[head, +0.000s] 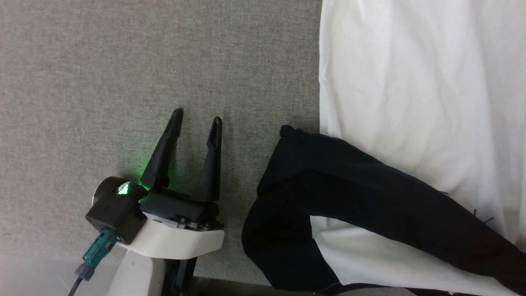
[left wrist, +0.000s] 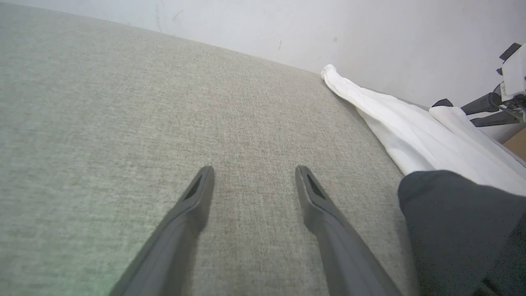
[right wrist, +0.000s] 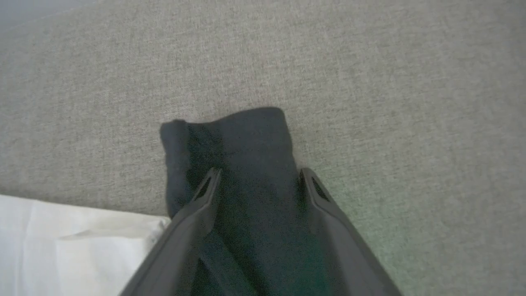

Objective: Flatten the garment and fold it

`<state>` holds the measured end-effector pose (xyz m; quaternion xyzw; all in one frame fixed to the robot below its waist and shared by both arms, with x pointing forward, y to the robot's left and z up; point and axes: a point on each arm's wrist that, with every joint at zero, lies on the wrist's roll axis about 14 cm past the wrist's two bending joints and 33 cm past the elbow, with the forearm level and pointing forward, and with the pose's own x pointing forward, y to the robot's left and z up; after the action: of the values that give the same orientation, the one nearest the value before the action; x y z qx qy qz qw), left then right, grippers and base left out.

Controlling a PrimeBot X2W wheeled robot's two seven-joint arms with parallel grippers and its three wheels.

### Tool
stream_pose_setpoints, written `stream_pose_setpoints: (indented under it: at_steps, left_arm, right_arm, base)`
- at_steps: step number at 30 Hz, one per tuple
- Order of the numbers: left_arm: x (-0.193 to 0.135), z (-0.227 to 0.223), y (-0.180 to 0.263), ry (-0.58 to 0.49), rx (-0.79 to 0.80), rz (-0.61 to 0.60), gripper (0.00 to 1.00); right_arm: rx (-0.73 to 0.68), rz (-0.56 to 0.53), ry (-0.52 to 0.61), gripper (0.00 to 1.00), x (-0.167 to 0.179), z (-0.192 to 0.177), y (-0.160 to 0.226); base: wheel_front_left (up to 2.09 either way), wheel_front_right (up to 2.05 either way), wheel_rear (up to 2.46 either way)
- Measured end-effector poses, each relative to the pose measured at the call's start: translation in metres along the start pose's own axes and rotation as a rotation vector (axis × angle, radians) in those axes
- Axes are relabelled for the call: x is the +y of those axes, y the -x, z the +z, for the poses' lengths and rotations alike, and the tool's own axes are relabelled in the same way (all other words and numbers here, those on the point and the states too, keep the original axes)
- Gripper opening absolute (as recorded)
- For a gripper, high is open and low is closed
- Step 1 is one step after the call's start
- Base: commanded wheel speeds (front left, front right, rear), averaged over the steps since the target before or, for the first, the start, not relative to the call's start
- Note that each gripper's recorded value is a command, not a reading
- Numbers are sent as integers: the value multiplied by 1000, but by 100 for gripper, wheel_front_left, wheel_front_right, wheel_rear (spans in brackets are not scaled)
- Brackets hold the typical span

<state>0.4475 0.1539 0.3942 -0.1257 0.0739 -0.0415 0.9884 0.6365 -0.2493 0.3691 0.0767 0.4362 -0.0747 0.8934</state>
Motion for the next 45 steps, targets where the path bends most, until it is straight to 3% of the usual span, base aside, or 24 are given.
stream_pose_setpoints:
  at_steps: [1,2,10,17,24,32,38,45]
  left_arm:
    - [0,0,0,-2,0,-3,100]
    - [0,0,0,-6,-1,-3,100]
    - [0,4,-1,-17,-13,-6,100]
    - [-2,28,4,-36,-68,-5,100]
    - [-3,48,25,-49,-104,14,100]
    - [-9,64,52,-48,-128,21,100]
    - [-17,80,70,-33,-166,16,100]
    - [-24,98,90,-26,-215,3,100]
  right_arm:
    - [-4,-8,2,7,-1,0,0]
    - [-12,-14,4,0,-2,1,-1]
    - [-94,-24,-4,0,-9,16,9]
    - [-213,-2,-32,0,-17,41,42]
    - [-365,74,-44,0,-11,71,99]
    - [-527,176,9,0,4,96,192]
    - [-581,263,55,0,23,84,255]
    - [-532,397,124,0,65,26,288]
  base:
    - [0,0,0]
    - [0,0,0]
    - [0,0,0]
    - [0,0,0]
    - [0,0,0]
    - [0,0,0]
    - [0,0,0]
    - [0,0,0]
